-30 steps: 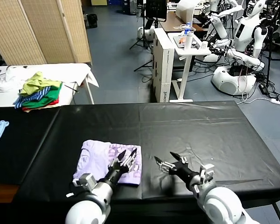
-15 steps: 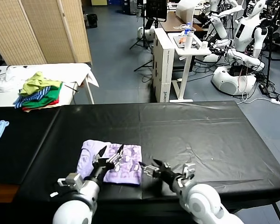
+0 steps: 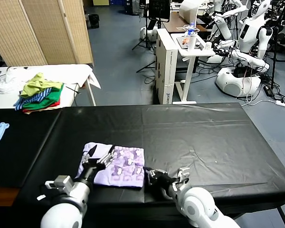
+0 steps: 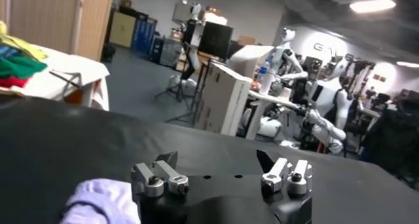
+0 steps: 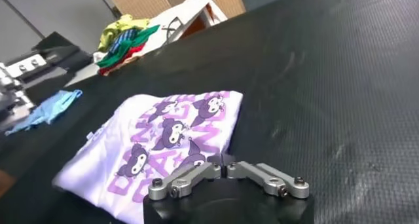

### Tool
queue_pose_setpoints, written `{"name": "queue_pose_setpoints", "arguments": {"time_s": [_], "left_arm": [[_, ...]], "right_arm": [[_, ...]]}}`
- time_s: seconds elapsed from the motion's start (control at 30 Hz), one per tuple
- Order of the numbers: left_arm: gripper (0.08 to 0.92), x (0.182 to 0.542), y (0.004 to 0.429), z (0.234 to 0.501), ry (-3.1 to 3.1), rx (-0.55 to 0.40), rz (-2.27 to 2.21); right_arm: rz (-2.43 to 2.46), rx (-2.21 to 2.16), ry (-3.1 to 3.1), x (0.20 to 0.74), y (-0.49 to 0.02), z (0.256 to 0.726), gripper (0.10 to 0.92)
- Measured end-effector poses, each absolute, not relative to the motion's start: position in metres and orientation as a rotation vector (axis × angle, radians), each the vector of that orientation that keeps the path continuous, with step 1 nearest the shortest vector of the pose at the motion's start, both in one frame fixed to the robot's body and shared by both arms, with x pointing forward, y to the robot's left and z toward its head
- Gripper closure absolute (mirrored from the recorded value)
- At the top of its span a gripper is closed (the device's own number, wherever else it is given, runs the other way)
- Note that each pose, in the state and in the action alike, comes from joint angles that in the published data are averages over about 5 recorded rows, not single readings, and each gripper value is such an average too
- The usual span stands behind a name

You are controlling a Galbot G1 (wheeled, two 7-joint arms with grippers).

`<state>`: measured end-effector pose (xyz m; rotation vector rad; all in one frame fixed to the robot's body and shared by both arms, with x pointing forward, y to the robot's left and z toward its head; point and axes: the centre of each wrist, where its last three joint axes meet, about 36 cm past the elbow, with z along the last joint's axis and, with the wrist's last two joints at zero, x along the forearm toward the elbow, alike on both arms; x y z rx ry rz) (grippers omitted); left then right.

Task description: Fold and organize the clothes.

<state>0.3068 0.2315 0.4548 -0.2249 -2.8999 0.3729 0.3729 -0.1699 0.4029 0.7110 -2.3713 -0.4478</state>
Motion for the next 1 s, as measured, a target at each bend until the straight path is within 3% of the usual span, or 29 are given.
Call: {"name": "queue_pose_setpoints", "arguments": {"time_s": [0.87,0.93,1.0], "left_arm": [[0.092,0.306,0.250,0.450,-2.917,-0.170,0.341],[0.092,0.304,0.253,0.449,-2.928,-0.194,0.335],[0.092,0.302,0.255,0.447,-2.946,-0.211,0.325]], "right_arm": [[-0.147,0.491,-2.478,0.364,-0.232,0.449,0.879],[-0.139,0.486,-2.490,0.363,-0.235,0.453,0.840],[-0.132,0.481,-2.504,0.361,-0.239,0.456,0.745]]}}
